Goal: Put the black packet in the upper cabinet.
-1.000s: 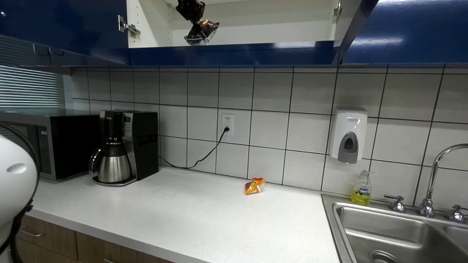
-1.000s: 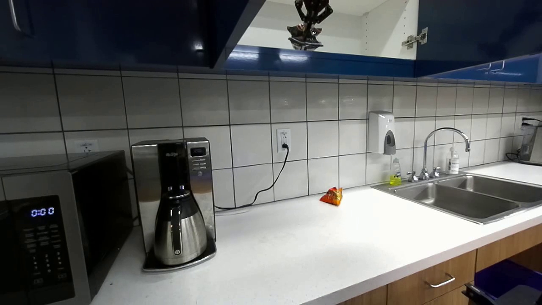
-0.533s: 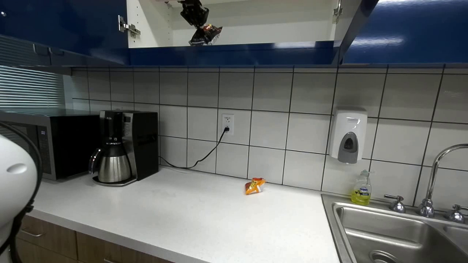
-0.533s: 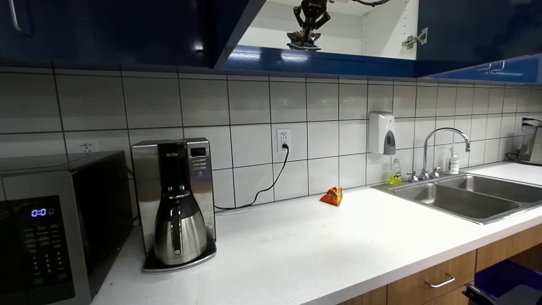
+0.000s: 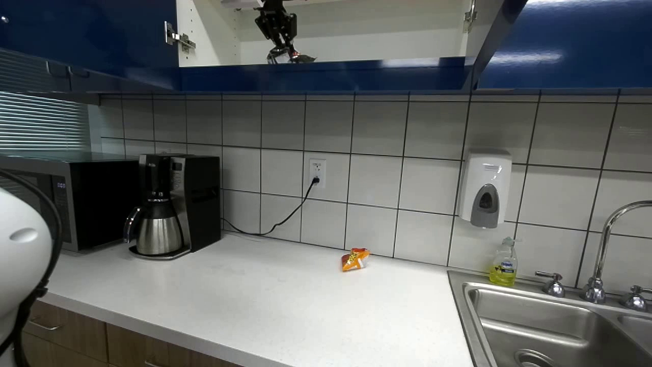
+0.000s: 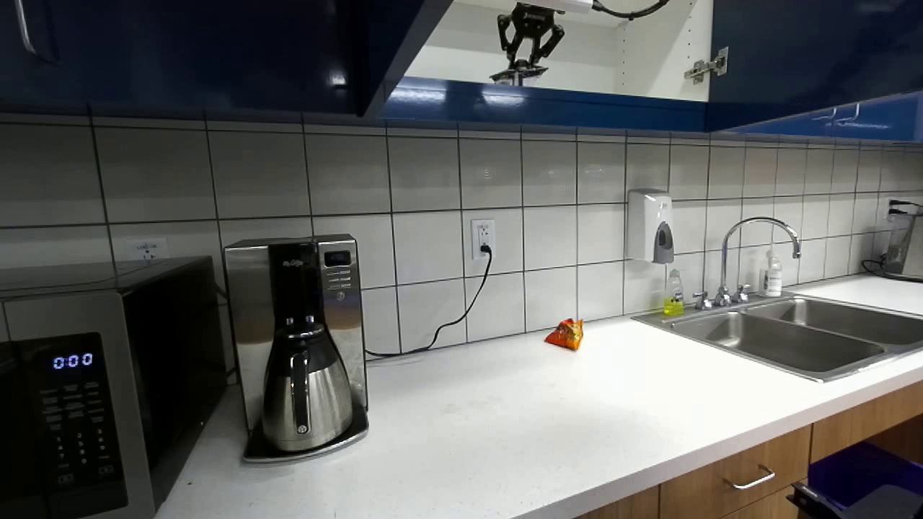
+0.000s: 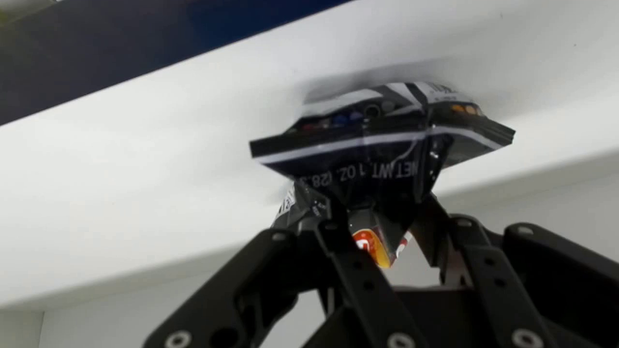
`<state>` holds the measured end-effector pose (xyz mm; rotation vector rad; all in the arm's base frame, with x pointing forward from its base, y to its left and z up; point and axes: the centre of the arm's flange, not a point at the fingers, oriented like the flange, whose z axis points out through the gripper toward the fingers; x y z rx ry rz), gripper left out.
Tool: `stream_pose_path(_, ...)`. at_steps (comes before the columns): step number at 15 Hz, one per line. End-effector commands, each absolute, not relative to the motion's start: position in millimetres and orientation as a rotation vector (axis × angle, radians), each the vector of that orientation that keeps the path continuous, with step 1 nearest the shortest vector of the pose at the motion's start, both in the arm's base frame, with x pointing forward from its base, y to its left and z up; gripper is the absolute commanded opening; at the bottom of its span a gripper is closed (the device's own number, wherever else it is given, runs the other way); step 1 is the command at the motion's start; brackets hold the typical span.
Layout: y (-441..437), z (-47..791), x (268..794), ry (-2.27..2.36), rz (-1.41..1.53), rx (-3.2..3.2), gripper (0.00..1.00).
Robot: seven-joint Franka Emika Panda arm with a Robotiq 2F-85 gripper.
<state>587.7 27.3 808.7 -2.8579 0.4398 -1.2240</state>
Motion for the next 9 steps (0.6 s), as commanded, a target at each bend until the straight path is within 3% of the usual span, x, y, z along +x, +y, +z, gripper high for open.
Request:
stream_pose_path(1,28,820,595,0.494,-1.249,-2.85,0.72)
stream_pose_path(4,29,820,595,0.5,-1.256,-2.842,0.95)
stream_pose_path(5,29,821,594,0.503,-1.26,-2.839,0.99)
stream_pose_path(9,32,826,585,0.501,-1.275,-2.822,1.0)
